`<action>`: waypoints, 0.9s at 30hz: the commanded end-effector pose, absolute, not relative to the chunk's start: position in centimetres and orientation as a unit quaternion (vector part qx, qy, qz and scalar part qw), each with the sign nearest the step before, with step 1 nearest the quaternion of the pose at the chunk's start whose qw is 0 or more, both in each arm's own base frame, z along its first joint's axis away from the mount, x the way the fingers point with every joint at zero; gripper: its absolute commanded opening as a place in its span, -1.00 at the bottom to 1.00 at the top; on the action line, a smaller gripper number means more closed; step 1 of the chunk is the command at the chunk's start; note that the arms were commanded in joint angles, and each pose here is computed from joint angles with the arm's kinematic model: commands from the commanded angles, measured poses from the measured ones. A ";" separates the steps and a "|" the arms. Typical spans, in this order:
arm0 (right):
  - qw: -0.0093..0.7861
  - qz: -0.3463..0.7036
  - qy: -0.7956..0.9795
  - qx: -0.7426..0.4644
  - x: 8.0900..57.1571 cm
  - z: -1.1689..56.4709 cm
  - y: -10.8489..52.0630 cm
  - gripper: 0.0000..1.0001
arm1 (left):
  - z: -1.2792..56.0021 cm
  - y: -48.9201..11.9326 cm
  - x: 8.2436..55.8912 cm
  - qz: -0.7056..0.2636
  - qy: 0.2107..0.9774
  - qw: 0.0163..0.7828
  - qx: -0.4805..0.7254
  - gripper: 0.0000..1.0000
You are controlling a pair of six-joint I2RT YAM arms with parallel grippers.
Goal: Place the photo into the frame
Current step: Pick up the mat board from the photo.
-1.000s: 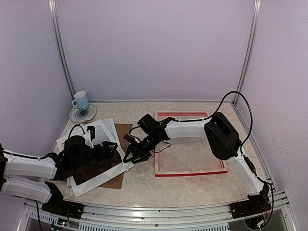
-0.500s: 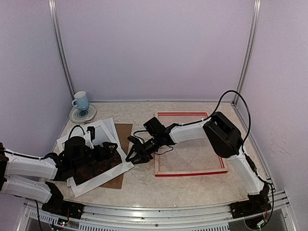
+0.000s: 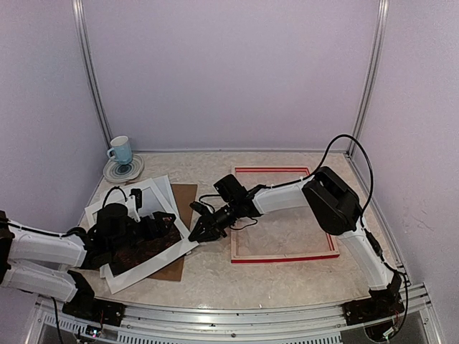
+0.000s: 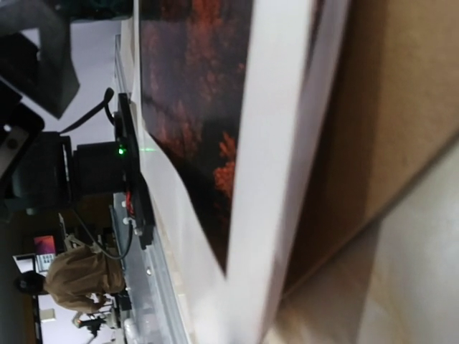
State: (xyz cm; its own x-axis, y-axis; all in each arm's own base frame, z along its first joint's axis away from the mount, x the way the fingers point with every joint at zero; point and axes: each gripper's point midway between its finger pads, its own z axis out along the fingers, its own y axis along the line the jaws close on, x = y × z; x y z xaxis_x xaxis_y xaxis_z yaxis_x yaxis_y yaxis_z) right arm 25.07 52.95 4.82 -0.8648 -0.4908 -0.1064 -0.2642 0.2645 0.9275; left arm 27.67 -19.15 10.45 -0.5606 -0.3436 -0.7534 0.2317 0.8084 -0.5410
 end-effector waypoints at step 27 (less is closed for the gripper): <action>0.026 -0.570 -0.788 0.230 27.9 11.2 47.8 -1.00 | 10.7 -19.7 27.8 -0.317 0.823 0.472 -0.025 0.98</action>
State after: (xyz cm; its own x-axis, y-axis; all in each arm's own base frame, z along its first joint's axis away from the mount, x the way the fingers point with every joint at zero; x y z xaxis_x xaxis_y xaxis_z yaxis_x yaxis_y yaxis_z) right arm 27.33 48.58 8.97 -0.8974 -0.4149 -0.1501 -0.2774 0.2661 0.9232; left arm 27.75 -19.23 10.24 -0.5598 -0.3451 -0.7533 0.2326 0.8071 -0.5427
